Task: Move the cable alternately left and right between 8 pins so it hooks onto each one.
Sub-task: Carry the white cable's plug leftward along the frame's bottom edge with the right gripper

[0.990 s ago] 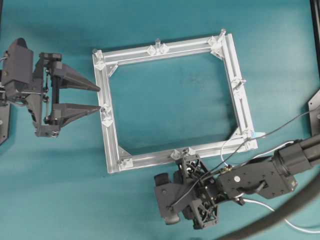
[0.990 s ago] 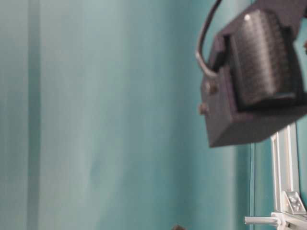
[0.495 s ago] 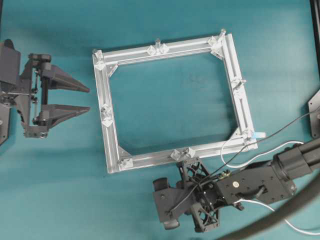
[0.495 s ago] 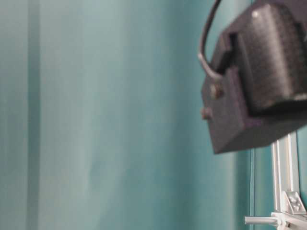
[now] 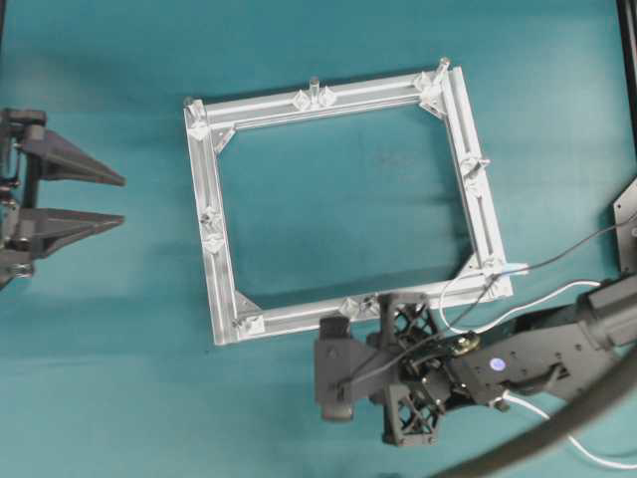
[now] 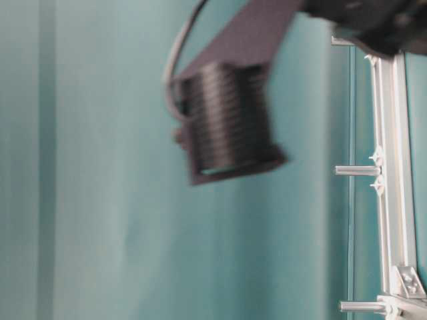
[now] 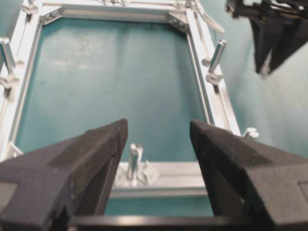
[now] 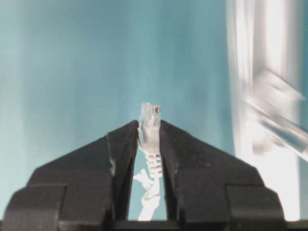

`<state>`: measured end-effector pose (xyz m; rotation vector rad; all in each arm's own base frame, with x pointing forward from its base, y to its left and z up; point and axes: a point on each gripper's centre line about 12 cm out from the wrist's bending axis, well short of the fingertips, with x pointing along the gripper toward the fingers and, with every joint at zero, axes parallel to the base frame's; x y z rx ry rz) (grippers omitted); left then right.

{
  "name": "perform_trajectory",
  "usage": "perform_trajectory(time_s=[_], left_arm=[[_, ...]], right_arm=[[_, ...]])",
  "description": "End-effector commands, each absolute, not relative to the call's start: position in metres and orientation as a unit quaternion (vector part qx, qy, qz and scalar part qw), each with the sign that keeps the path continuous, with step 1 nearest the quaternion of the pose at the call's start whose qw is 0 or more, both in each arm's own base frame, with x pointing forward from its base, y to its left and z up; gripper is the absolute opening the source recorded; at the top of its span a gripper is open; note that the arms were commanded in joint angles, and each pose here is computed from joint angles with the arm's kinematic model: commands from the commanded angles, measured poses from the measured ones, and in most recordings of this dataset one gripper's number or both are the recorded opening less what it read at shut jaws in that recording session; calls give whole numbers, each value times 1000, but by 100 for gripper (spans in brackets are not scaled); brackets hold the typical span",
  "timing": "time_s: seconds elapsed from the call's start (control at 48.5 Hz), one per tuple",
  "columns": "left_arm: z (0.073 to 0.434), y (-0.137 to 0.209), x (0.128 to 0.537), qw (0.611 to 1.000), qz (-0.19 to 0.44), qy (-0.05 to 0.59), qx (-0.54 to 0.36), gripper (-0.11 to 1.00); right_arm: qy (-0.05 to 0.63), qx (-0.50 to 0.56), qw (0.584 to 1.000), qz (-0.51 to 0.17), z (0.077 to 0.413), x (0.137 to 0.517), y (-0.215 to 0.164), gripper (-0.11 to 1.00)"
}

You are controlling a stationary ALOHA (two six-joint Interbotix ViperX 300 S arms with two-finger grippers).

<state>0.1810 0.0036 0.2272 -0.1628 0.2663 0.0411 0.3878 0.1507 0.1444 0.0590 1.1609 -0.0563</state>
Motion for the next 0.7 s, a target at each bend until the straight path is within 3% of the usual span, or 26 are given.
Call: perform_trajectory(time_s=[0.0, 0.454, 0.68], left_arm=[[233, 3, 174, 988, 19, 120, -99, 66], [220, 2, 154, 986, 19, 138, -96, 66], [219, 2, 153, 988, 14, 135, -68, 66]], right_arm=[[523, 54, 849, -61, 171, 386, 148, 16], [516, 187, 801, -239, 174, 364, 144, 16], [494, 210, 785, -308, 171, 364, 117, 16]])
